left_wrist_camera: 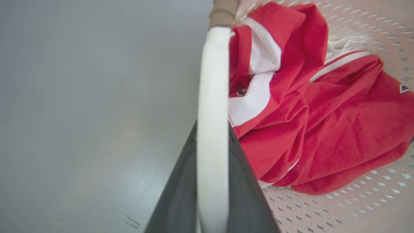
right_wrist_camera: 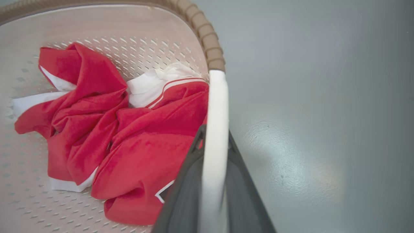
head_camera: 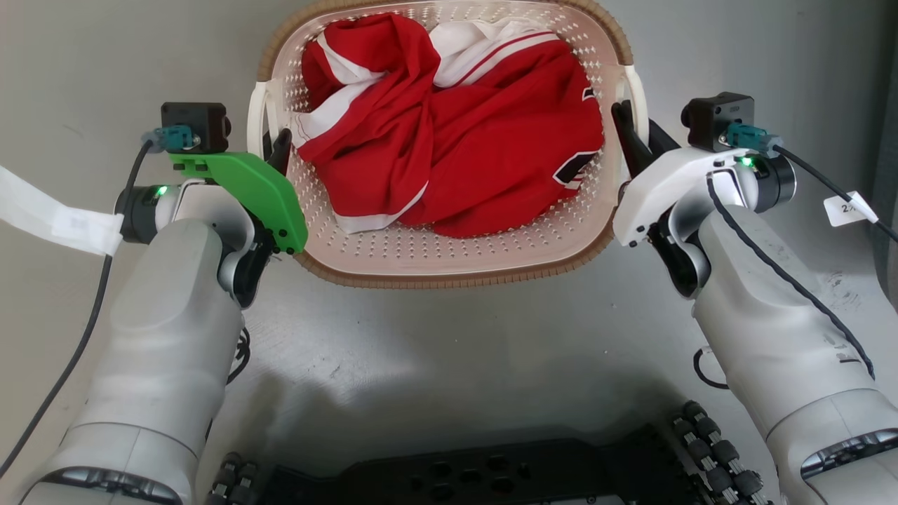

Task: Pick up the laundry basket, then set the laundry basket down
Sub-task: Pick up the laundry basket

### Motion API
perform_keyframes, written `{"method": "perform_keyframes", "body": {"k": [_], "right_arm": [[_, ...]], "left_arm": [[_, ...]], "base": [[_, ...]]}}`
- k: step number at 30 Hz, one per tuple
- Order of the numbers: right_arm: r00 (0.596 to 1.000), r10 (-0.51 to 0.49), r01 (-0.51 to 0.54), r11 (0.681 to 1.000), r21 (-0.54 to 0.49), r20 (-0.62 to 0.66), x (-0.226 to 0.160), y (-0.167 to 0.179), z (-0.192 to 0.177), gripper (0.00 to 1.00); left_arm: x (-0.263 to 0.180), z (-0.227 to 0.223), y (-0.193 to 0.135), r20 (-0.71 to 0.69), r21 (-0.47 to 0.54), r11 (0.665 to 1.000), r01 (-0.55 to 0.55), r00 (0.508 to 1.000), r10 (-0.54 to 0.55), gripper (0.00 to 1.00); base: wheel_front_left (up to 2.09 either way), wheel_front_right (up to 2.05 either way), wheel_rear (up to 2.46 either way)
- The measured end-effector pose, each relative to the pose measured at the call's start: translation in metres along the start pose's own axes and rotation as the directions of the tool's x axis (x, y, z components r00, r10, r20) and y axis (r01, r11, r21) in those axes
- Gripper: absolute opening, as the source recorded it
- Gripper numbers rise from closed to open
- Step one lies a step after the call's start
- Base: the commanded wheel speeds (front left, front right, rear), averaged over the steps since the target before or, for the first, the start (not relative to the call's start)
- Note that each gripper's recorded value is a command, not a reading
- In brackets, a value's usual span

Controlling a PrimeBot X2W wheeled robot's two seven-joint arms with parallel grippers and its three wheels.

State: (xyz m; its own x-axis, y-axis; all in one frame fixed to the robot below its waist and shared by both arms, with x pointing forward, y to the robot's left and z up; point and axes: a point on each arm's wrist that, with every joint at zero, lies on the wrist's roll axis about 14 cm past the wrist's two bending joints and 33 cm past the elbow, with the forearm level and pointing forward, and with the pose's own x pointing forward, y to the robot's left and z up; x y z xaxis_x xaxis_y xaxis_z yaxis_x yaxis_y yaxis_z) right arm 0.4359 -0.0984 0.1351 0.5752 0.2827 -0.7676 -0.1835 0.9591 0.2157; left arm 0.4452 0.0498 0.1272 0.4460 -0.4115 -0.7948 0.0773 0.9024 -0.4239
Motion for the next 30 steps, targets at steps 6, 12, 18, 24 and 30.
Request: {"method": "perform_keyframes", "body": {"k": [6, 12, 18, 24, 30], "right_arm": [[1.000, 0.001, -0.001, 1.000, 0.001, -0.002, 0.002, -0.001, 0.001, 0.00], [1.000, 0.007, -0.008, 1.000, -0.008, -0.020, -0.002, 0.000, 0.000, 0.00], [0.999, 0.002, -0.002, 1.000, -0.010, -0.042, -0.009, -0.002, 0.000, 0.00], [0.998, -0.008, 0.008, 1.000, 0.002, -0.055, -0.021, -0.003, 0.003, 0.00], [0.998, -0.009, 0.009, 1.000, -0.002, -0.059, -0.034, -0.001, 0.011, 0.00]], "left_arm": [[0.000, 0.001, -0.003, -0.005, -0.002, 1.000, 0.007, 1.000, -0.007, 0.00], [-0.004, -0.003, -0.009, -0.032, -0.021, 1.000, 0.015, 0.999, -0.015, 0.00], [-0.011, 0.000, -0.017, -0.052, -0.018, 1.000, 0.025, 0.998, -0.025, 0.00], [-0.021, 0.004, -0.028, -0.072, -0.022, 0.999, 0.038, 0.997, -0.040, 0.00], [-0.035, 0.003, -0.036, -0.103, -0.056, 0.998, 0.041, 0.994, -0.046, 0.00]], "base": [[0.00, 0.00, 0.00], [0.00, 0.00, 0.00], [0.00, 0.00, 0.00], [0.00, 0.00, 0.00], [0.00, 0.00, 0.00]]}}
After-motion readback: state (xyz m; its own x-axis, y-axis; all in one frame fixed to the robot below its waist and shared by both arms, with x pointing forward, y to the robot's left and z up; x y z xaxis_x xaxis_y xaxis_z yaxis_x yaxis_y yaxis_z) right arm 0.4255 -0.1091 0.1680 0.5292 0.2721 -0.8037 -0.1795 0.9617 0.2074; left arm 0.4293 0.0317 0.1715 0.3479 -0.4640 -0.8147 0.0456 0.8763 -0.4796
